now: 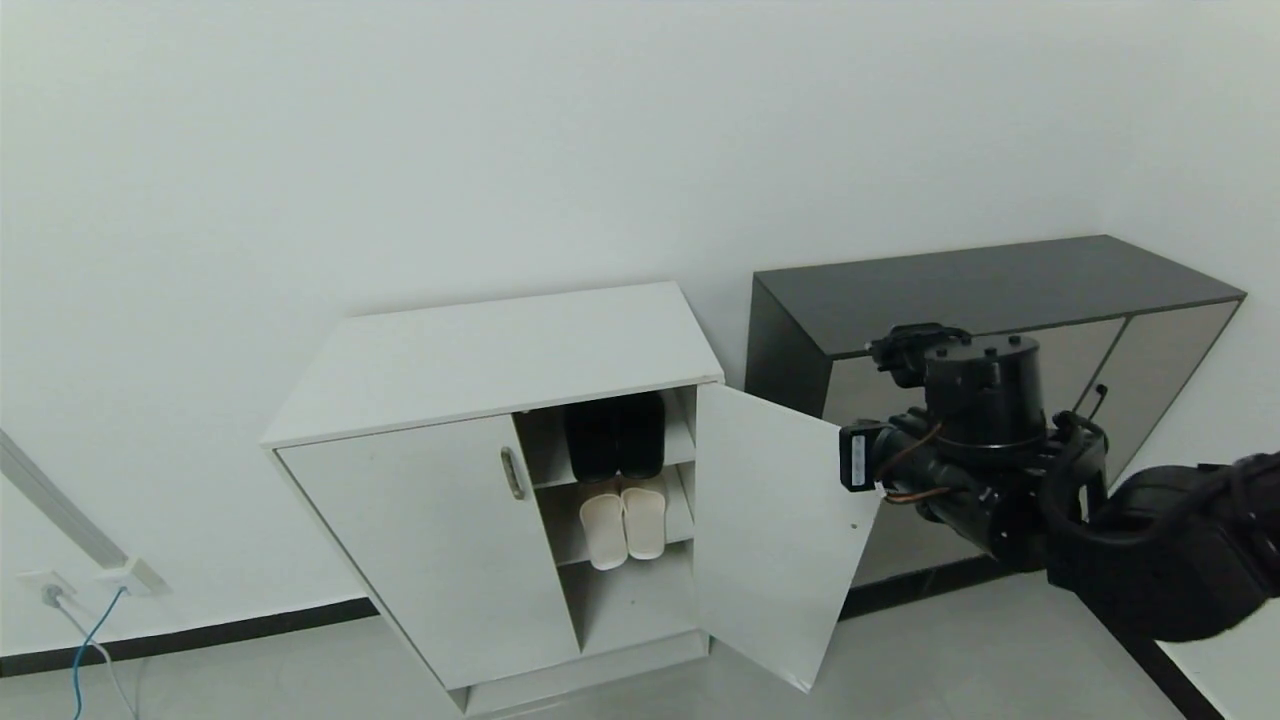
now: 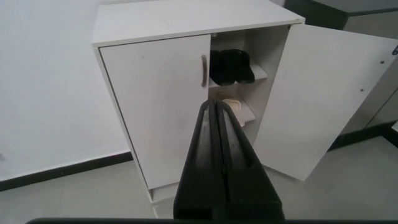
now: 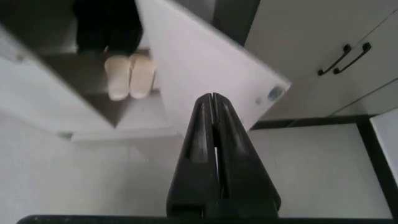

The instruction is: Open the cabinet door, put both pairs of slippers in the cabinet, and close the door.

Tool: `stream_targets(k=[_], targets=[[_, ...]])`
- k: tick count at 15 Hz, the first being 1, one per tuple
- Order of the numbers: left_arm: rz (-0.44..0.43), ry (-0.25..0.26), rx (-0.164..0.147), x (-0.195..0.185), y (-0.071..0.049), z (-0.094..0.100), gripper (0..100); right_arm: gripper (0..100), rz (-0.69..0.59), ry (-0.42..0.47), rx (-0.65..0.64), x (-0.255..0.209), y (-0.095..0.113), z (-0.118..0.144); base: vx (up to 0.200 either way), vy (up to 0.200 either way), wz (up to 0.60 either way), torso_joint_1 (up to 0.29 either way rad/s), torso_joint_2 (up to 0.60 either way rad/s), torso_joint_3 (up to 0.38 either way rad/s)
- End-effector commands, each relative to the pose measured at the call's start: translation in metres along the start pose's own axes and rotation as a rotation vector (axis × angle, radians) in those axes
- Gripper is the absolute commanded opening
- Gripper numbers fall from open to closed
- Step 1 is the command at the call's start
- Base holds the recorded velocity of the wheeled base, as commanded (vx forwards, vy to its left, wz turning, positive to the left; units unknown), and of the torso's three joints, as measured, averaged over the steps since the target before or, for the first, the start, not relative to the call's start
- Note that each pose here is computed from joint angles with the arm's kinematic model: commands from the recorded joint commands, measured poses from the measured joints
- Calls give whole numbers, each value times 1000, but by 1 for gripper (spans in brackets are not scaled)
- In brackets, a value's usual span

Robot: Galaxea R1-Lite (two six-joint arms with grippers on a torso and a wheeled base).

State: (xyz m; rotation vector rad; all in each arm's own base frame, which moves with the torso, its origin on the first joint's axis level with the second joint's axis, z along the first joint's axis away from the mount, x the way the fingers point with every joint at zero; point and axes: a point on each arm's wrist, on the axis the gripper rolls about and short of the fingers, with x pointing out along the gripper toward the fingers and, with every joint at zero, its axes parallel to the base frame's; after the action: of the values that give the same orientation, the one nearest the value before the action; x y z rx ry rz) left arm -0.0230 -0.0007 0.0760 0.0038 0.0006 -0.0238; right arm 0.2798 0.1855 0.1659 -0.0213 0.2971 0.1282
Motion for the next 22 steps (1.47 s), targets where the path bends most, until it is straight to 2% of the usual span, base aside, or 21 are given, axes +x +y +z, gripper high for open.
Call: stream_targets(k=[1, 5, 10, 18, 22], targets=[[-1, 2, 1, 0, 0, 0, 0, 0, -65, 46, 18, 51, -20, -10, 0, 0, 0, 0, 0, 0], [-1, 1, 1, 0, 0, 0, 0, 0, -96, 72, 43, 97, -41, -19, 0, 0, 0, 0, 0, 0], [-1, 1, 1, 0, 0, 0, 0, 0, -123, 103, 59, 123, -57, -32, 0, 0, 0, 0, 0, 0], [-1, 1, 1, 0, 0, 0, 0, 0, -125, 100, 66, 135, -60, -39, 0, 0, 0, 0, 0, 0], [-1, 2, 1, 0, 0, 0, 0, 0, -100, 105, 52, 126, -48, -39, 0, 0, 0, 0, 0, 0]])
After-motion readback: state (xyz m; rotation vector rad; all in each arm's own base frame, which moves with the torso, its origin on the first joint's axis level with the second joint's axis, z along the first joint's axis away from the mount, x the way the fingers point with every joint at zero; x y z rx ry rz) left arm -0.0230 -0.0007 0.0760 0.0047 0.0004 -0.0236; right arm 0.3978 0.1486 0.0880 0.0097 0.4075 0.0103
